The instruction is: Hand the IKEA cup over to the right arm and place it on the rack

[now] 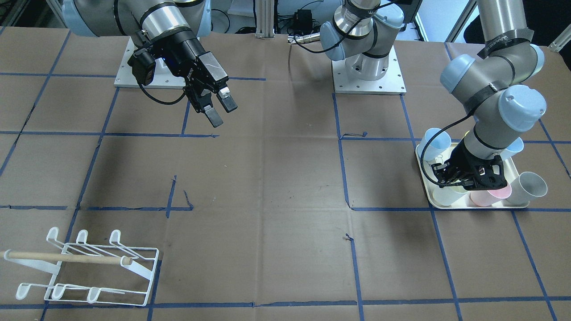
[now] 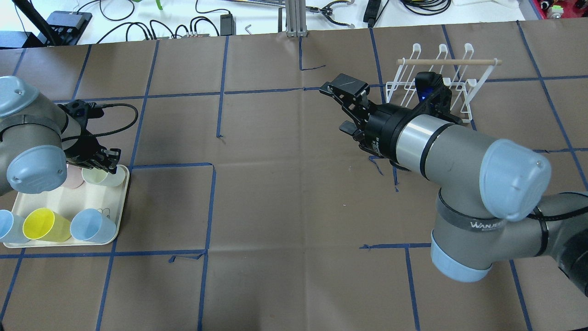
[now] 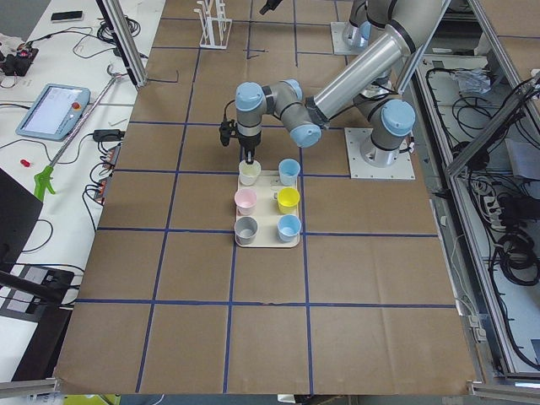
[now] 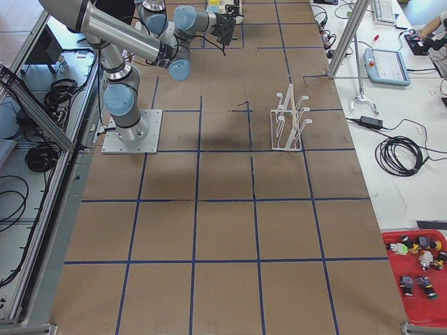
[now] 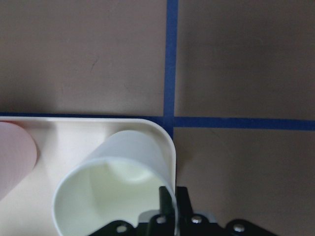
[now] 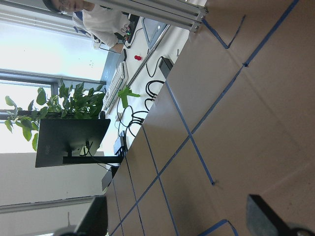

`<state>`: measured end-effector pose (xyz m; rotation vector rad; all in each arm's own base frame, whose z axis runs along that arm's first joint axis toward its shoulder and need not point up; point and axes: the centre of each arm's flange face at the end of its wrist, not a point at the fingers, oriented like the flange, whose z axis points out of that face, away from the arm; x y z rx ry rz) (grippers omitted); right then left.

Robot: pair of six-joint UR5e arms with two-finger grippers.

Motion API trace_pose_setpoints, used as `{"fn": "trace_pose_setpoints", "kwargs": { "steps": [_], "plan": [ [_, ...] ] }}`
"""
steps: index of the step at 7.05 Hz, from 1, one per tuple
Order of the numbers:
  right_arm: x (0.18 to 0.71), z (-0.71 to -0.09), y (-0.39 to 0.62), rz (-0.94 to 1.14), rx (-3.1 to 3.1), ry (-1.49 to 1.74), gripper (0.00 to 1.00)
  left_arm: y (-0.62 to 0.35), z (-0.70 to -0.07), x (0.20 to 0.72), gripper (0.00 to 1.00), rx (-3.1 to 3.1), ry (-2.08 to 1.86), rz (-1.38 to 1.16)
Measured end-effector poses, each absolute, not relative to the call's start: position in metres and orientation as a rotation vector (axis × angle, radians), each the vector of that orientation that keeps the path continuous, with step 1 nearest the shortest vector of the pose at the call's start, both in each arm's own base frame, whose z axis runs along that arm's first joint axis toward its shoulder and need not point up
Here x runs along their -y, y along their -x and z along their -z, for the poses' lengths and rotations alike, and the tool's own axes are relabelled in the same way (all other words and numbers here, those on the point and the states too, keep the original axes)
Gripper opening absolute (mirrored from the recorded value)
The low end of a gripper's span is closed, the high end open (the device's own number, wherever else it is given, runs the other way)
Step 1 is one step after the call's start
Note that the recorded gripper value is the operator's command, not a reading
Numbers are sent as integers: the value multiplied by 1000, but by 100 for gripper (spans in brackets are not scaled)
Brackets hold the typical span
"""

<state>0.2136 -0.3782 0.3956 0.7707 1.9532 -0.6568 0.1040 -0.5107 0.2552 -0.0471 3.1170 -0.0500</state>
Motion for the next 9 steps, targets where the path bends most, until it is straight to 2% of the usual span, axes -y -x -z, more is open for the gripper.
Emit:
{"fn": "trace_pose_setpoints", "kwargs": {
  "steps": [6,9],
  "plan": [
    [375,-397,-214,684,-1938,-746,100,-77,-443,533,0,-3172,-4,-159],
    [375,-403,-209,731,-1908,-725,100,7,-472,547,0,-3204,-55,-101]
  ]
}}
